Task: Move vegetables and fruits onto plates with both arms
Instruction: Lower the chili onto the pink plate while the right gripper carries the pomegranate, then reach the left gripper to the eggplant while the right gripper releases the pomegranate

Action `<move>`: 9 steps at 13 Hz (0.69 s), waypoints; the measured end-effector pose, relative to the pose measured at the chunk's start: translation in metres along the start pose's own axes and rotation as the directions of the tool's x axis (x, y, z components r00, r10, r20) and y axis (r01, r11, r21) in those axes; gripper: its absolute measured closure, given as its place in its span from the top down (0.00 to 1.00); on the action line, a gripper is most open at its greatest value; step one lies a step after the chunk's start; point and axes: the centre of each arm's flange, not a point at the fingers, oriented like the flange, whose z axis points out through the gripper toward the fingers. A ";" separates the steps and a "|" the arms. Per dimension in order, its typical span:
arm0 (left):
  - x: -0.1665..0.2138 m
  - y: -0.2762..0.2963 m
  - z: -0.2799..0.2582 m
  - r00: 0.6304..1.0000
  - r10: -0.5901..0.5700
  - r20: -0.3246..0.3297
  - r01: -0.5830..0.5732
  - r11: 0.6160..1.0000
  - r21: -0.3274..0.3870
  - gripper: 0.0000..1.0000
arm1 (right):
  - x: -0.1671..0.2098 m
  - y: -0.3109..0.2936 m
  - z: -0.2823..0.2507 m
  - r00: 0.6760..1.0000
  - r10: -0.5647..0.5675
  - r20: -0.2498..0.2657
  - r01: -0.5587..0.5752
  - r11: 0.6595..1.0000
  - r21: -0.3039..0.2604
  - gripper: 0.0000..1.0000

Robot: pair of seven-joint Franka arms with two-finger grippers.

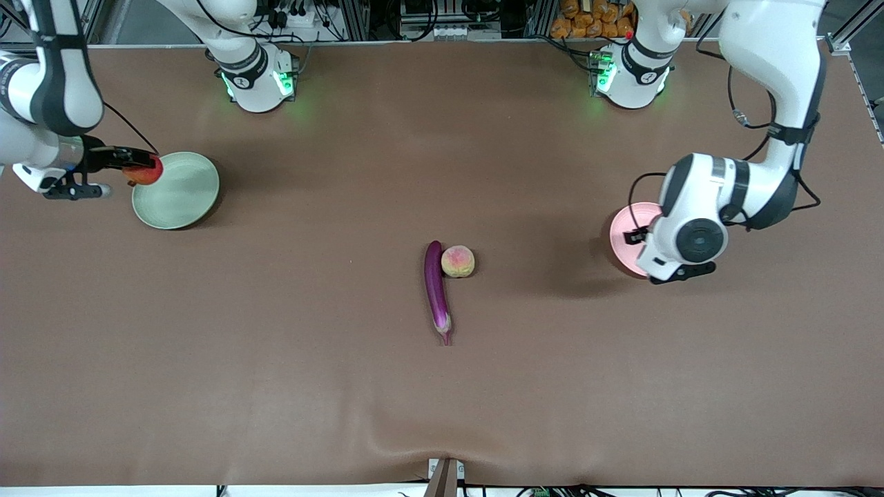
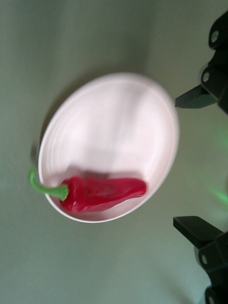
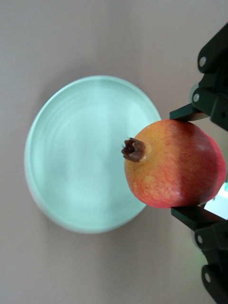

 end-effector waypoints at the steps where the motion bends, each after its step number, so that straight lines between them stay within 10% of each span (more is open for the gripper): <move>1: -0.012 0.024 -0.025 1.000 0.008 -0.021 -0.008 1.000 0.012 1.00 | -0.001 0.012 0.011 1.000 -0.004 0.002 0.004 1.000 0.011 0.77; 9: -0.048 0.221 -0.106 0.981 -0.152 -0.119 0.124 0.969 -0.215 1.00 | 0.019 0.046 0.089 0.999 0.023 0.043 -0.026 0.998 0.059 0.77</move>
